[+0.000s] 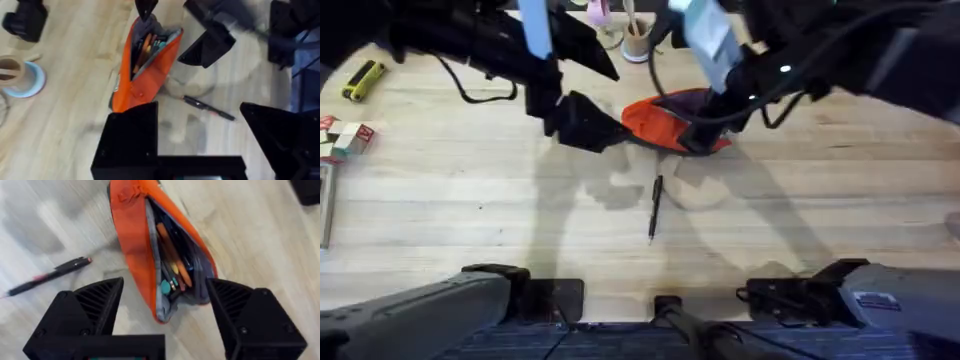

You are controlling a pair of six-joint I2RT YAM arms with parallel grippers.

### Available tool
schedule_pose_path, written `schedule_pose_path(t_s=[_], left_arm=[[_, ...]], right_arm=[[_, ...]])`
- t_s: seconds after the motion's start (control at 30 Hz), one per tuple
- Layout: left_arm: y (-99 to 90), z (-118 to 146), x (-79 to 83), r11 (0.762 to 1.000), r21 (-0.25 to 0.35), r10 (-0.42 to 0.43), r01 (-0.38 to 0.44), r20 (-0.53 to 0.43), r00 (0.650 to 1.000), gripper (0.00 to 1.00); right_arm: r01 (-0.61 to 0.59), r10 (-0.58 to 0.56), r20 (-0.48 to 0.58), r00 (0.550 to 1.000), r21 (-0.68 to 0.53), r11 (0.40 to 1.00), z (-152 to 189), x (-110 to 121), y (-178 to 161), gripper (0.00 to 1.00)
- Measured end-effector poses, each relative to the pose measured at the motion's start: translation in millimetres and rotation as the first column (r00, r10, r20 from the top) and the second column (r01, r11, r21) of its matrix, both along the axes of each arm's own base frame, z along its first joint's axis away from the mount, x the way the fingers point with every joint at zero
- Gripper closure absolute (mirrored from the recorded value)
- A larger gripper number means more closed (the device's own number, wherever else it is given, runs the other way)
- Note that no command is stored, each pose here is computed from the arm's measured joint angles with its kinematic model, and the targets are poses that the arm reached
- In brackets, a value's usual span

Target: Unzip the bag, pick up the pens from the table one at a time and place them inside, then zip the bag closed.

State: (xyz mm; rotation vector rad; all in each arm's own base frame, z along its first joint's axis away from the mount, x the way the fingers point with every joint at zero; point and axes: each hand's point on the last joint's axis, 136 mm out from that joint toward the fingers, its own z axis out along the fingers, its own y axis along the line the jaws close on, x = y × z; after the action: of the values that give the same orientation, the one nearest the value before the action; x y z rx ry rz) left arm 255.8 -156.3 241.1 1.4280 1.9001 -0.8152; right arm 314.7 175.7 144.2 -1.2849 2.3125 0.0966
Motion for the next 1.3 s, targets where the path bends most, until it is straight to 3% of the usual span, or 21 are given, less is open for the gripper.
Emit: schedule_pose_path(t_s=[0.13, 0.3, 0.37, 0.47, 0.57, 0.67, 0.87, 1.07, 1.3], left_arm=[[-14.2, -4.6, -1.0, 0.999, 0.036, 0.032, -0.03, -0.053, 0.998, 0.006], [-22.0, -20.9, 6.0, 0.97, 0.18, 0.187, -0.165, -0.109, 0.976, 0.004], [-22.8, -26.2, 9.7, 0.942, 0.233, 0.274, -0.241, -0.124, 0.954, 0.005], [-21.8, -33.8, 11.9, 0.881, 0.307, 0.419, -0.36, -0.151, 0.895, 0.004], [-21.3, -38.6, 12.0, 0.815, 0.358, 0.535, -0.455, -0.164, 0.829, 0.004], [-24.9, -41.6, 9.1, 0.767, 0.385, 0.608, -0.513, -0.182, 0.773, 0.005], [-34.1, -61.0, -7.8, 0.702, 0.443, 0.693, -0.557, -0.247, 0.677, 0.006], [-38.0, -93.2, -22.6, 0.62, 0.508, 0.772, -0.598, -0.259, 0.58, 0.006], [-42.5, -129.1, -41.2, 0.585, 0.553, 0.798, -0.594, -0.258, 0.545, 0.006]], right_arm=[[0.074, -0.076, 0.023, 0.997, 0.059, 0.996, 25.9, -8.2, -8.6, 0.005], [0.147, -0.157, 0.068, 0.985, 0.13, 0.981, 56.0, -14.3, -21.0, 0.005], [0.168, -0.184, 0.093, 0.978, 0.157, 0.973, 68.2, -15.4, -26.8, 0.005], [0.2, -0.226, 0.127, 0.966, 0.191, 0.961, 83.4, -16.0, -37.7, 0.005], [0.243, -0.278, 0.144, 0.95, 0.218, 0.945, 93.5, -15.1, -49.7, 0.005], [0.291, -0.328, 0.143, 0.934, 0.232, 0.928, 98.1, -15.6, -63.3, 0.004], [0.36, -0.395, 0.127, 0.91, 0.229, 0.904, 98.9, -19.2, -85.0, 0.004], [0.393, -0.425, 0.114, 0.898, 0.225, 0.891, 97.0, -19.0, -93.7, 0.004], [0.396, -0.427, 0.112, 0.897, 0.227, 0.89, 97.0, -19.0, -93.7, 0.004]])
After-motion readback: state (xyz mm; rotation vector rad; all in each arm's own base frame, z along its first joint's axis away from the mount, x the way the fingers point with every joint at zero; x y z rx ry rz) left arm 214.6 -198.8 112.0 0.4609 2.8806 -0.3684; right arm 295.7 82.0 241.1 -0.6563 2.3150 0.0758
